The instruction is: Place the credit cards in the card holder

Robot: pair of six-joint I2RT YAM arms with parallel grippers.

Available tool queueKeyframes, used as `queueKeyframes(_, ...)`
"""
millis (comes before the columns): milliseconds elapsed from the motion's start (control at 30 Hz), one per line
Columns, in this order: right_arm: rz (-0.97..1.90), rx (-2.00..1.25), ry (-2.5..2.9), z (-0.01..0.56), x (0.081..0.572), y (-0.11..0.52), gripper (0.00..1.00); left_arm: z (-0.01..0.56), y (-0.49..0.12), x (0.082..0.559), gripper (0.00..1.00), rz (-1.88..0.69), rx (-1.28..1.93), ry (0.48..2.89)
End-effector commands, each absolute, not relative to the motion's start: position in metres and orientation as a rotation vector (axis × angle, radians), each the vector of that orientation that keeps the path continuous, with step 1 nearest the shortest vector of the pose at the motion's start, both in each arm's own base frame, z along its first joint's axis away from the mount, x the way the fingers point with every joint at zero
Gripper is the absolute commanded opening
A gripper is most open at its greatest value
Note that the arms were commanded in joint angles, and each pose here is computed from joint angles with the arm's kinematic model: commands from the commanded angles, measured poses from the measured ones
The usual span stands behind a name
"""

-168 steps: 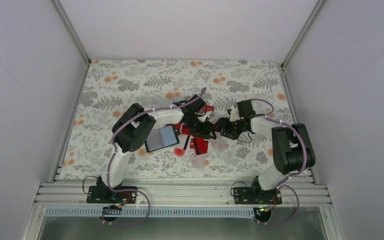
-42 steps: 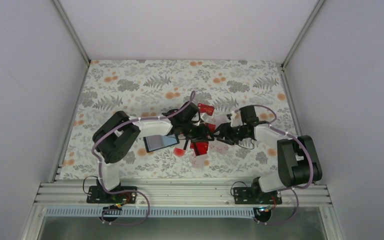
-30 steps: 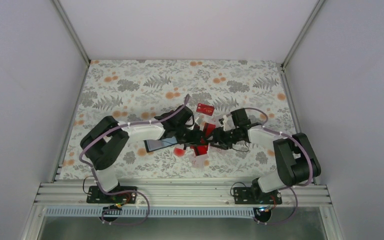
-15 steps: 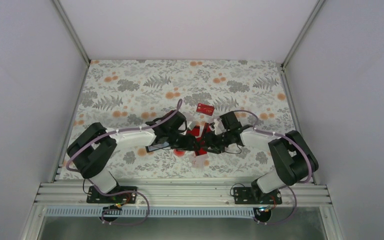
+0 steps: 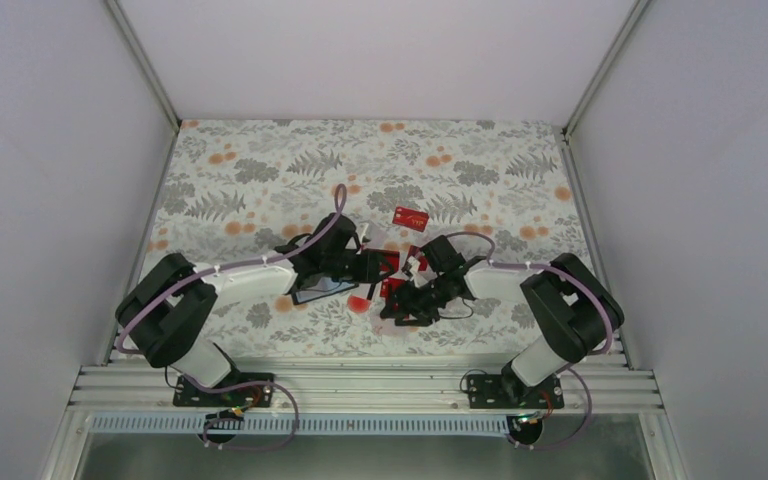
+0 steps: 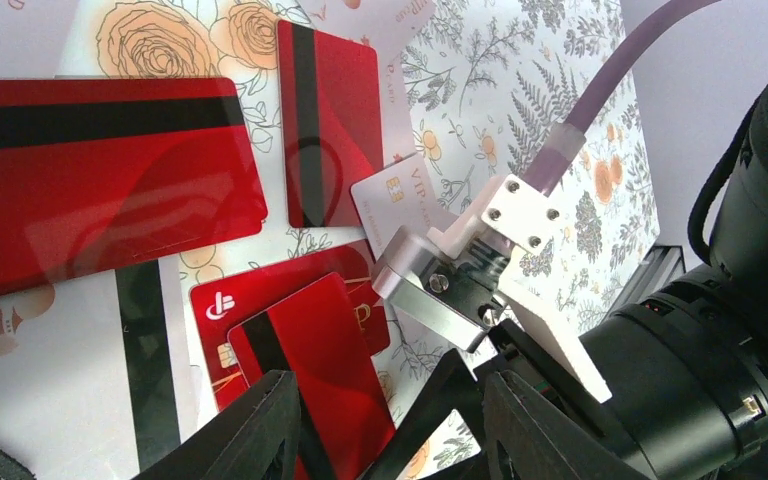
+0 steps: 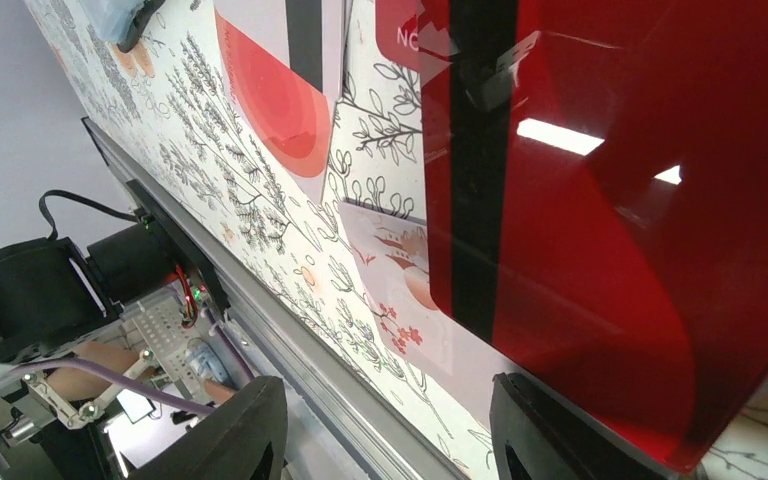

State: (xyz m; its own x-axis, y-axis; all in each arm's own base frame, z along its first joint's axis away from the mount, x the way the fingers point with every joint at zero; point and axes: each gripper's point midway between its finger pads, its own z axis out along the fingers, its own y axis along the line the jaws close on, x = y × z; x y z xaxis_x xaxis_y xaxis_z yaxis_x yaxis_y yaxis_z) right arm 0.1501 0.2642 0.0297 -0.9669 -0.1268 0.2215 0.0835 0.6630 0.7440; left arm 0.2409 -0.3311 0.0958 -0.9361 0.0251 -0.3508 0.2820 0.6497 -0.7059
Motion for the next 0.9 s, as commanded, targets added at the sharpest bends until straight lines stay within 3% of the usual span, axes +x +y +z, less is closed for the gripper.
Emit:
queueKeyframes(0, -1.023, -0.005, -2.632, 0.006, 0.132, 0.248, 0.52, 0.098, -0.333, 0.248, 0.48, -1.147, 0.262, 2.517)
queueKeyframes(367, -0.838, 0.055, -2.815, 0.024, 0.156, 0.234, 0.52, 0.107, -0.316, 0.256, 0.48, -0.93, 0.292, 2.581)
queueKeyframes(567, -0.684, 0.054, -2.956, 0.047, 0.179, 0.225, 0.71, 0.134, -0.303, 0.265, 0.48, -0.812, 0.309, 2.532)
queueKeyframes(867, -0.387, 0.067, -3.059, 0.058, 0.188, 0.238, 0.87, 0.177, -0.285, 0.263, 0.49, -0.715, 0.418, 2.439)
